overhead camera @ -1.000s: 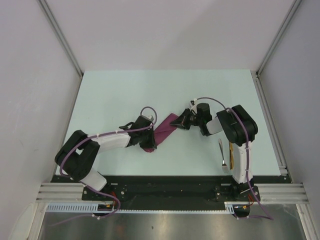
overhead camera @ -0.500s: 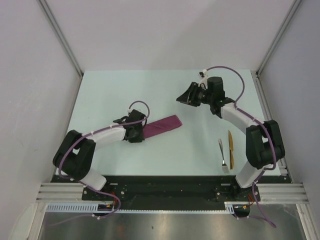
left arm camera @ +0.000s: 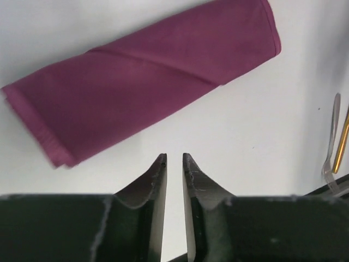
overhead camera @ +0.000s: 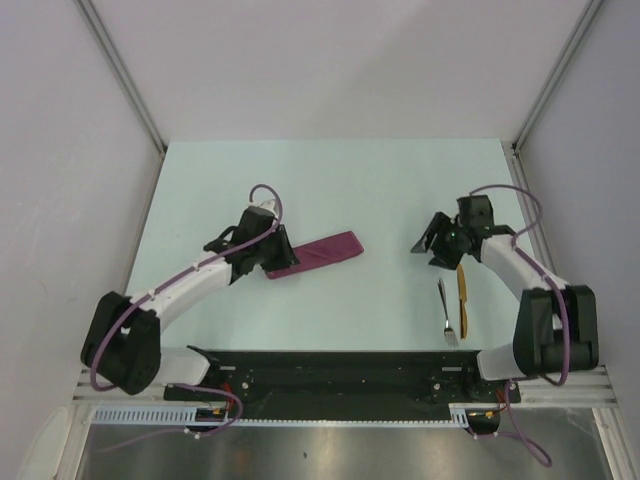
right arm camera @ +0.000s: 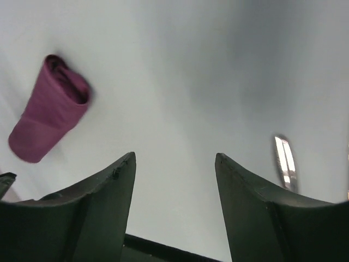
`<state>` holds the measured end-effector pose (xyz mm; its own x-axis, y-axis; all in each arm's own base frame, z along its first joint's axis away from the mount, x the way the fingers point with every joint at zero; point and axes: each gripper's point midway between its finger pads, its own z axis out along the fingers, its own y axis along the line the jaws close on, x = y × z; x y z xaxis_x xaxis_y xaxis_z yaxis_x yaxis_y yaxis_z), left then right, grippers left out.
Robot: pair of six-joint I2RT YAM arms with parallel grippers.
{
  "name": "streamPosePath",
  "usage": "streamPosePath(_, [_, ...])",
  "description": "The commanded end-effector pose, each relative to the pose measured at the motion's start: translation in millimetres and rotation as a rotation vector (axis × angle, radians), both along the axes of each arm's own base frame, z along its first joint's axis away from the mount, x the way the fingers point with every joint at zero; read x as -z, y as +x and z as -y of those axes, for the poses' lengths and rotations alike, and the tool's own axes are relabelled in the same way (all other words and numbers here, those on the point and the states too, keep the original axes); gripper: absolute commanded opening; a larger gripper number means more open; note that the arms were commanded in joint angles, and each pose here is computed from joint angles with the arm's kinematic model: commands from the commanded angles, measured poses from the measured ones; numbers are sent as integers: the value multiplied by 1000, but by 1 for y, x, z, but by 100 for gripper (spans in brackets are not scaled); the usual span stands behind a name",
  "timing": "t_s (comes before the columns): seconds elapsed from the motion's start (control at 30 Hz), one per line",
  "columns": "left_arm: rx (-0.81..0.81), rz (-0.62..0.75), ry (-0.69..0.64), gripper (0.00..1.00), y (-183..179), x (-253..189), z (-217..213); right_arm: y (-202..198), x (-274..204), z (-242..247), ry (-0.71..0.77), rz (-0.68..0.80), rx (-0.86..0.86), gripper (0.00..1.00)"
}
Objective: Fold the napkin into a case and place the utensils inside
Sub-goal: Rotate the smaller rectangle-folded napkin at the center of the board, then pick up the fork from the corner of the board.
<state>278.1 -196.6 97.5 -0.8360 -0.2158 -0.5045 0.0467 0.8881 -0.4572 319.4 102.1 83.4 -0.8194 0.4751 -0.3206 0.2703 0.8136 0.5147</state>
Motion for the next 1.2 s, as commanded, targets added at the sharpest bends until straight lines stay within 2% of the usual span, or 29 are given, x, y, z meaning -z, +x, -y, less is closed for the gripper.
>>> streamPosePath(0.0, [-13, -29, -66, 19, 23, 8, 18, -36, -15, 46, -126, -4, 121, 65])
streamPosePath(0.07, [-83, -48, -8, 18, 28, 28, 1, -49, -11, 56, -177, -46, 154, 65])
streamPosePath(0.17, [-113, -39, 74, 24, 27, 54, -18, -72, 0, 79, -278, -122, 252, 65])
streamPosePath(0.23, [-94, -68, 86, 25, 24, 65, -19, -76, 3, 83, -291, -132, 273, 63])
streamPosePath(0.3, [-52, -41, 66, 28, 17, 58, -8, -82, 11, 74, -278, -159, 219, 59])
streamPosePath(0.37, [3, 56, 33, 37, 11, 29, 10, -94, 24, 67, -315, -230, 173, 59])
streamPosePath(0.4, [17, 81, 26, 46, 8, 19, 13, -100, 31, 64, -323, -252, 162, 58])
streamPosePath(0.43, [39, 96, 5, 47, 4, 11, 19, -100, 32, 61, -331, -250, 156, 59])
streamPosePath(0.63, [181, 202, -182, 52, -24, -50, 54, -103, 61, 64, -444, -309, 152, 60])
streamPosePath(0.87, [243, 250, -206, 53, -31, -75, 59, -110, 90, 62, -495, -355, 126, 56])
streamPosePath(0.93, [264, 237, -213, 53, -30, -71, 64, -109, 94, 58, -487, -350, 127, 42])
streamPosePath(0.97, [298, 218, -233, 54, -35, -69, 70, -105, 96, 50, -463, -330, 119, 32])
streamPosePath(1.0, [309, 200, -243, 54, -36, -66, 73, -101, 96, 44, -443, -319, 117, 11])
streamPosePath(1.03, [324, 196, -259, 55, -36, -65, 78, -98, 97, 39, -427, -315, 121, 4])
streamPosePath(1.07, [389, 160, -296, 58, -45, -60, 88, -89, 95, 28, -369, -290, 125, 0])
streamPosePath(1.13, [455, 172, -365, 63, -51, -60, 102, -76, 87, 16, -289, -247, 144, 0])
streamPosePath(1.17, [494, 145, -381, 73, -58, -51, 110, -64, 81, 2, -219, -215, 158, 0])
